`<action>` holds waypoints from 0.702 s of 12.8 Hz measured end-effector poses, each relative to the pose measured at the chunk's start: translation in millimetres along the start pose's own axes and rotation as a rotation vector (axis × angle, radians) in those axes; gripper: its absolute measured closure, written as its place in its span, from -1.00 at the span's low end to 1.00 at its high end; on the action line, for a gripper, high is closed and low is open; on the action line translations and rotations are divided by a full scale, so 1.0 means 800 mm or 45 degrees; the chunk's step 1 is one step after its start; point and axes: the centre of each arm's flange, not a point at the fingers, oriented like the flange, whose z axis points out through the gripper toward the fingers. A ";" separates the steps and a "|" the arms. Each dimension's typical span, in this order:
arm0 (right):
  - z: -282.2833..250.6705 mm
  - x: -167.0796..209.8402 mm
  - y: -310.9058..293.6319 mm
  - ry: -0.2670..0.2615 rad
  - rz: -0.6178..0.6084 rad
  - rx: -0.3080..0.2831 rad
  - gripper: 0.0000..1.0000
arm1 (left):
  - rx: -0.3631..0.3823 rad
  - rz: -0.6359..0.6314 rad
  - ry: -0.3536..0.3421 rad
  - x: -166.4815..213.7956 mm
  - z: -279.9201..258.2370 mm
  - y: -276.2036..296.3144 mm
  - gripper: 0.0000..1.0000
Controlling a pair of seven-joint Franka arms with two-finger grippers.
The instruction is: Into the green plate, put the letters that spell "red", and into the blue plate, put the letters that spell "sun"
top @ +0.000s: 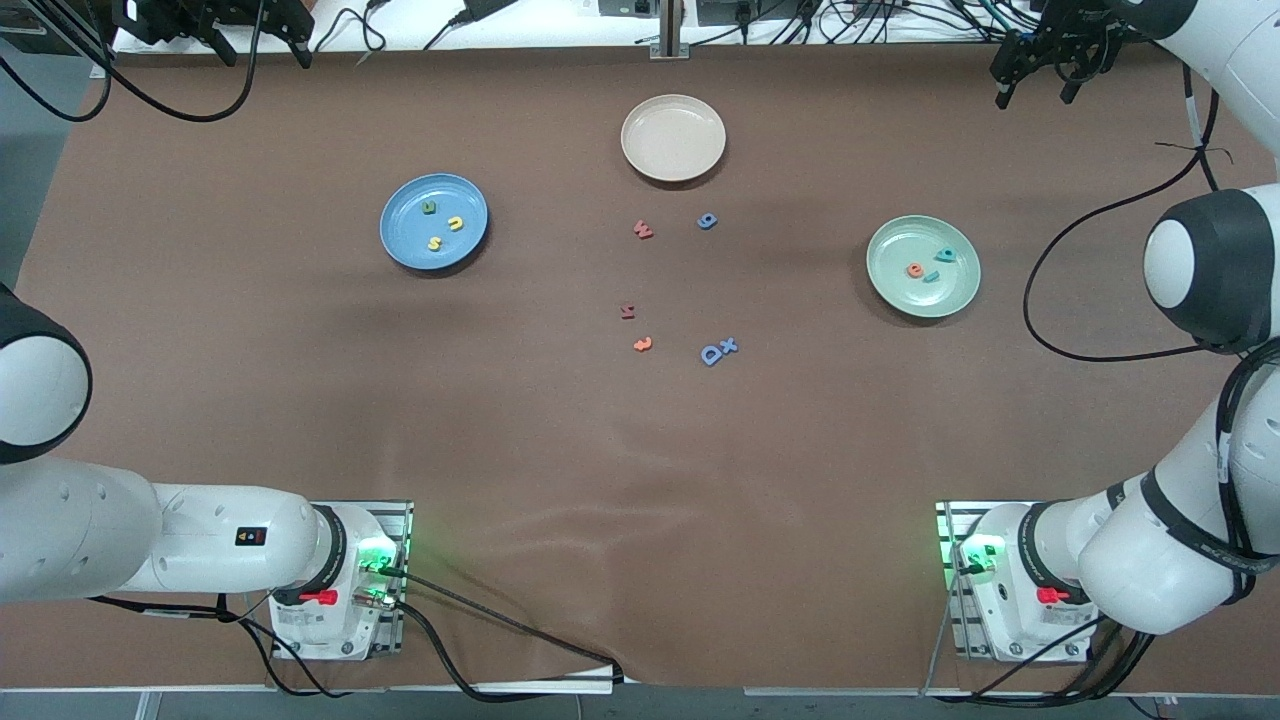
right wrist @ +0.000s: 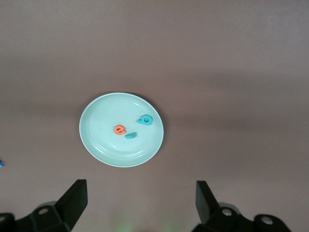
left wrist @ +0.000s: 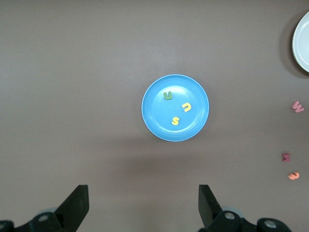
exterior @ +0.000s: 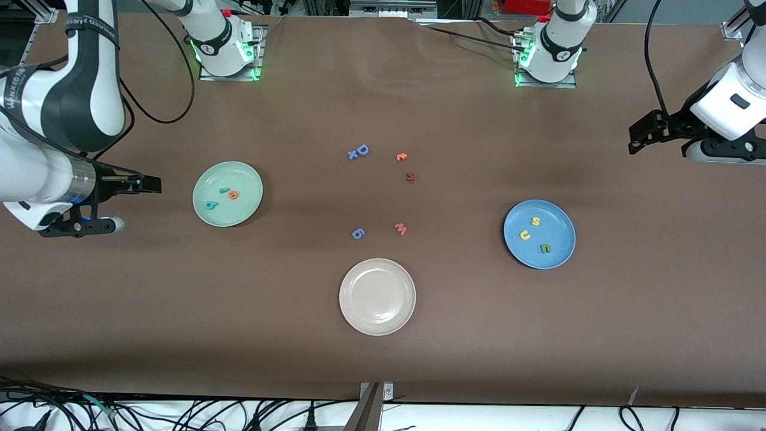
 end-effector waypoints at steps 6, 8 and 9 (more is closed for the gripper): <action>-0.003 0.008 0.005 0.012 -0.016 0.041 -0.98 | 0.000 0.004 0.000 0.000 0.000 0.002 -1.00; -0.009 0.015 0.015 0.027 -0.027 0.026 -0.98 | 0.000 0.004 0.001 0.000 0.000 0.002 -1.00; -0.016 0.014 0.021 0.046 -0.031 0.029 -0.98 | 0.000 0.005 0.001 0.000 0.000 0.003 -1.00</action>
